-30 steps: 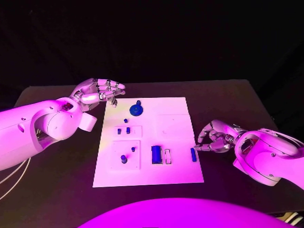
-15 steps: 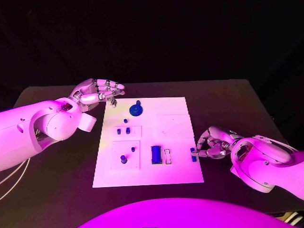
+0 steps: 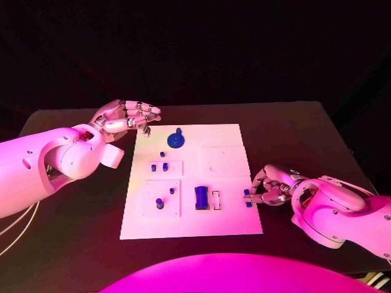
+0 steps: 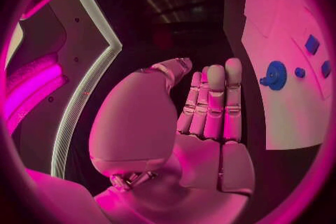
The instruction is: Assemble the parts on the task board
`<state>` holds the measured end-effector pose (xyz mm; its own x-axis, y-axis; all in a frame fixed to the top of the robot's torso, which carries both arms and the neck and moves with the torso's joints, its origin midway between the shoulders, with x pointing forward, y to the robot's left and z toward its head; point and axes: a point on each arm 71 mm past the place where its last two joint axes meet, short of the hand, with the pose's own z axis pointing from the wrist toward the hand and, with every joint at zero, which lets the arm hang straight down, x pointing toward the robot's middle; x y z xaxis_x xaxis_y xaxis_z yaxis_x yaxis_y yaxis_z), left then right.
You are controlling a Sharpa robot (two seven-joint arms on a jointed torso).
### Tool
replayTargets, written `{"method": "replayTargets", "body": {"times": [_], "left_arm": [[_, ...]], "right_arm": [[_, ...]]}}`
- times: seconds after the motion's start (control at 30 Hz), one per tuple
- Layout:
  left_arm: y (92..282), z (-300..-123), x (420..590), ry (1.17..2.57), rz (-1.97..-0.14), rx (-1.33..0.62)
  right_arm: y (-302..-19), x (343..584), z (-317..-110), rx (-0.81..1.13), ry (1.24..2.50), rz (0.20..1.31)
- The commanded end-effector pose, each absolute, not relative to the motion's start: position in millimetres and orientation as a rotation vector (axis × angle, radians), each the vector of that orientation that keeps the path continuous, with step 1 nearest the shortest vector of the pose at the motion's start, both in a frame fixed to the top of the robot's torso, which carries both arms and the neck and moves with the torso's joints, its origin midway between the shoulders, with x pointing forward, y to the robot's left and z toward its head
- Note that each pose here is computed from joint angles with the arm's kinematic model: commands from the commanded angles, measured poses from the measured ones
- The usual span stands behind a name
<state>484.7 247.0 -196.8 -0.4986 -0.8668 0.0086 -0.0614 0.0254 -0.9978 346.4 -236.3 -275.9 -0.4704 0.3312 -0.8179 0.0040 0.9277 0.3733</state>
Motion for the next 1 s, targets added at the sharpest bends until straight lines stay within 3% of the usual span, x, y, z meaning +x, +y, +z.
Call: {"method": "replayTargets", "body": {"times": [0.03,0.47,1.0], "left_arm": [[244.8,-195.6,483.8,1.647,-1.567,-0.945],[246.1,-195.6,483.5,1.649,-1.563,-0.947],[246.8,-195.7,483.1,1.652,-1.562,-0.947]], "right_arm": [[-234.4,345.5,-278.8,0.200,2.054,0.367],[-225.0,343.2,-290.4,0.025,2.084,0.308],[-219.7,341.7,-293.8,0.017,2.083,0.299]]}}
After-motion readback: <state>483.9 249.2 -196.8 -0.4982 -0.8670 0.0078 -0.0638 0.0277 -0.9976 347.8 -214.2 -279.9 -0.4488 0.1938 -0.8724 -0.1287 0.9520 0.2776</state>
